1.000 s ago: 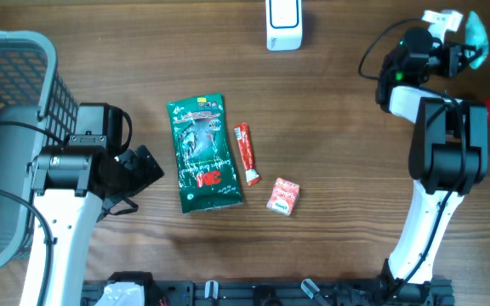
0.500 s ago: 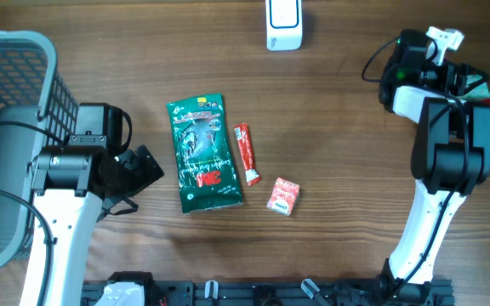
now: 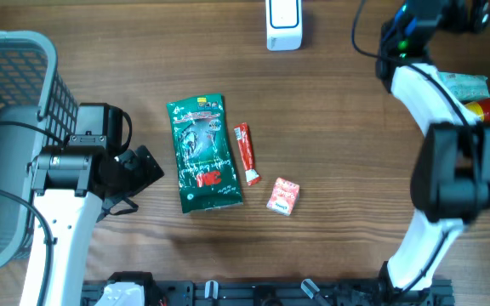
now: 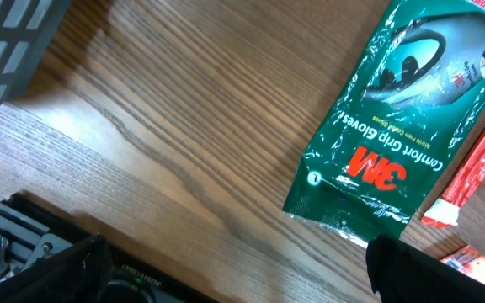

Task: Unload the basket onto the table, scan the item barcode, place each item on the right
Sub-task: 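Carry the wipes pack to the right table edge and release it, then grasp the red-and-white snack box with the right gripper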

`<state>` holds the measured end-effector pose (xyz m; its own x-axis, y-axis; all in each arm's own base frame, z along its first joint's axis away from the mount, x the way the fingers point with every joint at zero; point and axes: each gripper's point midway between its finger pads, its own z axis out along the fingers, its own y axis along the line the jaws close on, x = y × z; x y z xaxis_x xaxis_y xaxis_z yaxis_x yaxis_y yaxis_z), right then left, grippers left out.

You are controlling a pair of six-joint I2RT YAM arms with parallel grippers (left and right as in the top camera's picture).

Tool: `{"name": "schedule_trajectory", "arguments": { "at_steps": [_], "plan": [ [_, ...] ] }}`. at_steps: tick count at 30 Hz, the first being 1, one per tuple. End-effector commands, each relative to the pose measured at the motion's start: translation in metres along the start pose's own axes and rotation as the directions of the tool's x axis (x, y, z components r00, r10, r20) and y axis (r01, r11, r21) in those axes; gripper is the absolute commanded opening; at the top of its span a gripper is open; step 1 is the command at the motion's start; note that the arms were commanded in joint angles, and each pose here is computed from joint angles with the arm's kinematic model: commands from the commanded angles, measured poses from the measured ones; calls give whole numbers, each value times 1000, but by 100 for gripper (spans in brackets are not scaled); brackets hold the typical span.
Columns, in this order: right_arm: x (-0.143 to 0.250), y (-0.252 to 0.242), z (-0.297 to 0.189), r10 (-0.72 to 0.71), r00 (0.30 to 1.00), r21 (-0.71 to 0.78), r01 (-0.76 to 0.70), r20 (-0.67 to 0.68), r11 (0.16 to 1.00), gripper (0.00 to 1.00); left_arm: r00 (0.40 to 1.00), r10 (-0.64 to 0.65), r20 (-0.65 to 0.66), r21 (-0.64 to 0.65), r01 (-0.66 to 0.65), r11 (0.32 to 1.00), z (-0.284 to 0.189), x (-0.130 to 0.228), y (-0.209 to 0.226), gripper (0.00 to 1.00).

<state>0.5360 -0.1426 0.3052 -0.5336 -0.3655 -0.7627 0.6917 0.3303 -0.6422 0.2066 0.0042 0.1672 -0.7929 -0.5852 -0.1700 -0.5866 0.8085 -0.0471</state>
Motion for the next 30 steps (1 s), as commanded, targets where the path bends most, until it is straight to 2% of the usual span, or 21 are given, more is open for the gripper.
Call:
{"name": "schedule_trajectory", "arguments": {
  "at_steps": [1,2,3,5,6,7,8,9,11,12,14,16,18,20,23,27,30],
  "plan": [
    [-73,-70,-25,133,979,-160,-107,157,981,100,1000,9,-4,1,-9,1000,1,0,1,100],
    [-77,-80,-35,204,968,-251,-164,144,954,100,1000,9,-4,1,-9,1000,1,0,1,100],
    [-76,-86,-53,296,951,-406,-237,89,883,100,1000,9,-4,1,-9,1000,1,0,1,100],
    [-68,-84,-91,410,909,-639,-359,-74,681,100,1000,9,-4,1,-9,1000,1,0,1,100],
    [-63,-79,-120,426,887,-751,-404,-180,523,100,1000,9,-5,1,-9,1000,1,0,1,100],
    [-59,-73,-145,405,879,-816,-419,-253,399,100,1000,9,-4,1,-9,1000,1,0,1,100],
    [-50,-67,-180,345,870,-867,-442,-352,229,100,1000,9,-4,1,-9,1000,1,0,1,100],
    [-40,-61,-207,269,855,-871,-482,-443,99,100,1000,9,-4,1,-9,1000,1,0,1,100],
    [-5,-48,-255,40,810,-811,-581,-585,-71,100,1000,9,-4,1,-9,1000,1,0,1,100],
    [21,-41,-273,-90,781,-777,-625,-618,-81,100,1000,9,-5,1,-9,1000,1,0,1,100],
    [65,-30,-293,-267,714,-735,-678,-648,-31,100,1000,9,-4,1,-9,1000,1,0,1,100],
    [126,-16,-320,-465,596,-690,-722,-655,46,100,1000,9,-4,1,-9,1000,1,0,1,100],
    [180,-3,-349,-597,474,-640,-763,-647,88,99,1000,9,-4,1,-9,1000,1,0,1,100],
    [209,8,-371,-646,399,-584,-807,-650,89,90,1000,9,-4,1,-9,1000,1,0,1,100],
    [243,23,-404,-691,270,-457,-884,-671,99,89,1000,9,-4,1,-9,1000,1,0,1,100],
    [284,35,-431,-687,102,-338,-916,-719,218,84,1000,9,-4,1,-9,1000,1,0,1,100],
    [297,42,-448,-680,59,-302,-921,-731,244,82,1000,9,-4,1,-9,1000,1,0,1,100]
  ]
}}
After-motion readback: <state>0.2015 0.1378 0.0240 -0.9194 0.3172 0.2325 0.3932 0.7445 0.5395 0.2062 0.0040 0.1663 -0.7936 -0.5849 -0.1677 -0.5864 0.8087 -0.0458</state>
